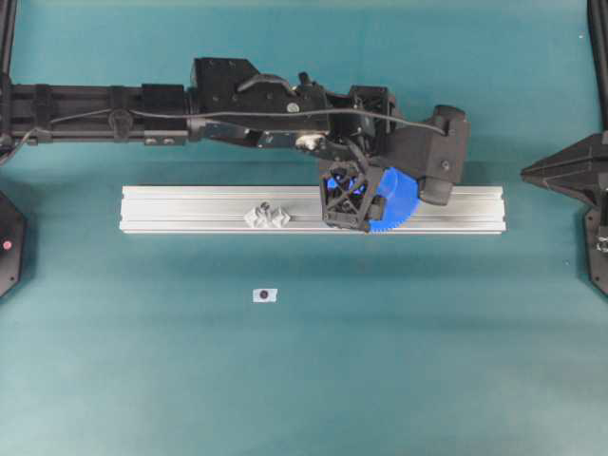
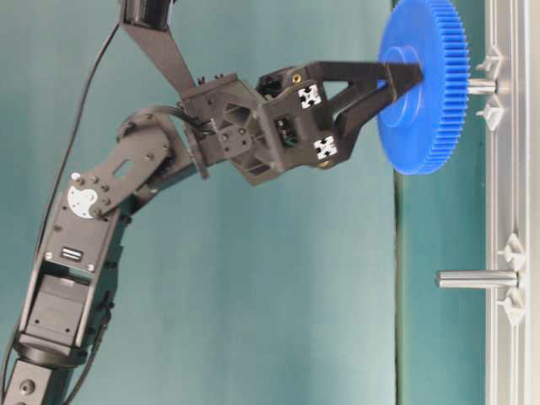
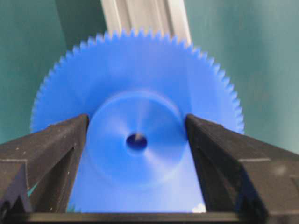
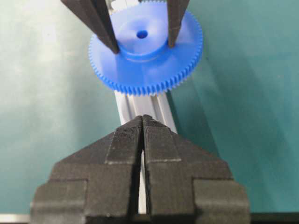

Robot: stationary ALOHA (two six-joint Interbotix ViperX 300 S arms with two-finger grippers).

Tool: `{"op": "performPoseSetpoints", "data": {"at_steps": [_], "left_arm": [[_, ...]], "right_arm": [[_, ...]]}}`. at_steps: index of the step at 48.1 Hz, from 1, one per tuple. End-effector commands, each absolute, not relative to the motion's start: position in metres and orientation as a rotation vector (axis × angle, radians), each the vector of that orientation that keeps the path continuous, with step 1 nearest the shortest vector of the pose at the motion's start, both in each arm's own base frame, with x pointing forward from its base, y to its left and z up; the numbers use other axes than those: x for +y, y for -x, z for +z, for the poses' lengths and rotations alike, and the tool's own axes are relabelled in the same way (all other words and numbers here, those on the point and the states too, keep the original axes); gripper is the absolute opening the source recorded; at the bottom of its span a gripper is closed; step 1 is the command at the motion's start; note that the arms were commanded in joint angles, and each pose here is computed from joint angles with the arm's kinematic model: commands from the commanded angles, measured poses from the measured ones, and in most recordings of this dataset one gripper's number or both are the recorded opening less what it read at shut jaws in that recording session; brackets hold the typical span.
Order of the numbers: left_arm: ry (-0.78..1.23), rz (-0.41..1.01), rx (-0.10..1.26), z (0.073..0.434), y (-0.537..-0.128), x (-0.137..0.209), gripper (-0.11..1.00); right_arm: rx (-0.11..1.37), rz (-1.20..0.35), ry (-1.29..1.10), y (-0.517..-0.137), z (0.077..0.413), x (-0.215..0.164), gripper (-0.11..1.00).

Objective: Find the location of the shaft and insert the large gear.
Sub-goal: 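Adjust the gear's position to center the bore on the shaft tip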

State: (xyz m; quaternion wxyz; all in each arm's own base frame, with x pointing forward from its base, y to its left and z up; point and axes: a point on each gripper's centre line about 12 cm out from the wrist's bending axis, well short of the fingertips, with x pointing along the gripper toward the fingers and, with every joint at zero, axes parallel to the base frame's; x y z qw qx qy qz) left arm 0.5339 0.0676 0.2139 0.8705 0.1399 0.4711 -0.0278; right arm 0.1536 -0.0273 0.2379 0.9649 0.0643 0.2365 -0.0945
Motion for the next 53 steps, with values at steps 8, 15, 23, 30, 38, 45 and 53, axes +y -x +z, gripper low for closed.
{"op": "performPoseSetpoints", "data": {"at_steps": [8, 15, 23, 30, 38, 45, 53], "left_arm": [[-0.299, -0.050, 0.957, 0.228, -0.538, 0.069, 0.86], [-0.294, -0.053, 0.981, 0.229, -0.535, 0.068, 0.86], [-0.290, -0.063, 1.025, 0.219, -0.532, 0.068, 0.86], [-0.288, -0.056, 1.023, 0.217, -0.535, 0.072, 0.86], [-0.287, -0.053, 1.023, 0.217, -0.537, 0.074, 0.86], [-0.282, -0.055, 1.040, 0.217, -0.534, 0.074, 0.86], [-0.264, -0.058, 1.098, 0.217, -0.522, 0.075, 0.86]], "right_arm": [[0.472, -0.196, -0.139, -0.155, 0.240, -0.028, 0.03], [0.470, -0.195, -0.139, -0.155, 0.241, -0.028, 0.03], [0.472, -0.196, -0.139, -0.155, 0.240, -0.028, 0.03], [0.472, -0.196, -0.139, -0.155, 0.240, -0.028, 0.03], [0.470, -0.195, -0.140, -0.155, 0.240, -0.028, 0.03], [0.468, -0.195, -0.140, -0.155, 0.240, -0.028, 0.03], [0.470, -0.195, -0.140, -0.155, 0.240, -0.028, 0.03]]}}
